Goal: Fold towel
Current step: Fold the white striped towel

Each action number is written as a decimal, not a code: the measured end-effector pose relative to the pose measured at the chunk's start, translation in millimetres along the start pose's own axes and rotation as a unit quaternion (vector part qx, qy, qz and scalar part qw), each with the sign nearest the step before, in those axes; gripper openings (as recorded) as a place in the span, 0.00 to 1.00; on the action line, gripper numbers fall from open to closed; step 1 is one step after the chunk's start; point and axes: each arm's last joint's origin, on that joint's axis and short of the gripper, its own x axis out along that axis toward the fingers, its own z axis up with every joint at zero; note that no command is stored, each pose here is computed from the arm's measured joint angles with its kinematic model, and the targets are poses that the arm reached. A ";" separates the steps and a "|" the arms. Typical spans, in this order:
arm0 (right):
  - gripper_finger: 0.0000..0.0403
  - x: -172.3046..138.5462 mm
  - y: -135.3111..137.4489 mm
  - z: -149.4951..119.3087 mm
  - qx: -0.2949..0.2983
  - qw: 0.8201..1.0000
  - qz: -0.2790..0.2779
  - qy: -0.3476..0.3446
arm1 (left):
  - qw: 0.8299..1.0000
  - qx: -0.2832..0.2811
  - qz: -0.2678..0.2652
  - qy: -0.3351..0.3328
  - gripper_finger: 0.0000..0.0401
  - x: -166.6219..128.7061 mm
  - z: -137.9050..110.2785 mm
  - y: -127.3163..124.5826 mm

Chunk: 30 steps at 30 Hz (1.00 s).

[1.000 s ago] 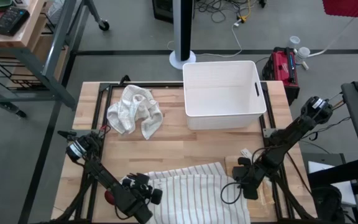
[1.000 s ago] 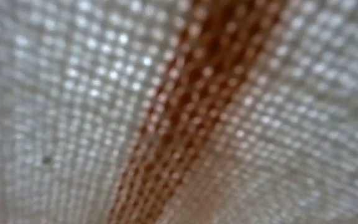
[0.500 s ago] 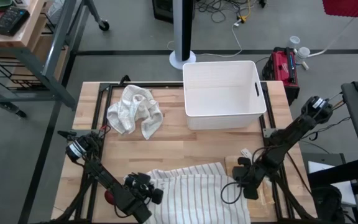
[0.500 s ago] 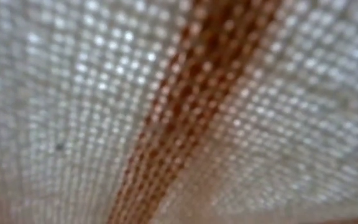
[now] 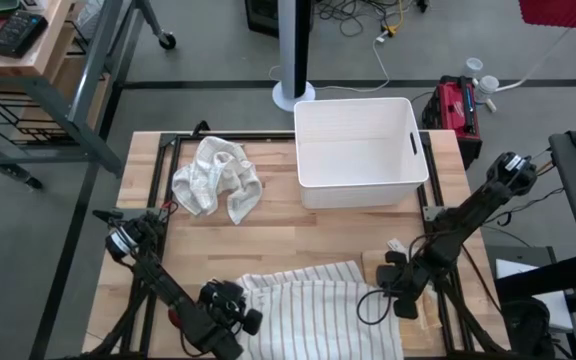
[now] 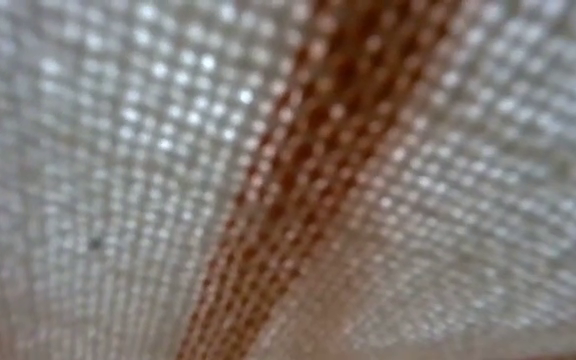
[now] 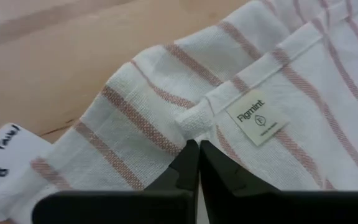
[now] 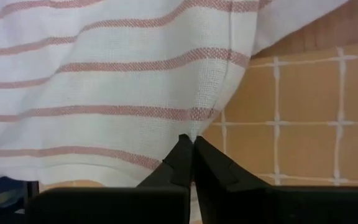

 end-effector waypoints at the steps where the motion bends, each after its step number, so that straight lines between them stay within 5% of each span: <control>1: 0.00 -0.9 -0.2 -0.1 0.003 1.000 0.000 0.000 | 1.000 0.002 0.002 -0.001 0.00 -1.9 0.9 -0.6; 16: 0.00 -35.1 9.9 12.7 -0.009 0.995 -0.098 0.001 | 0.992 0.061 0.104 -0.041 0.00 -11.8 18.8 15.4; 30: 0.00 -35.9 20.8 18.5 -0.030 0.997 -0.072 0.018 | 1.000 -0.007 -0.025 0.016 0.04 -32.7 12.0 -1.0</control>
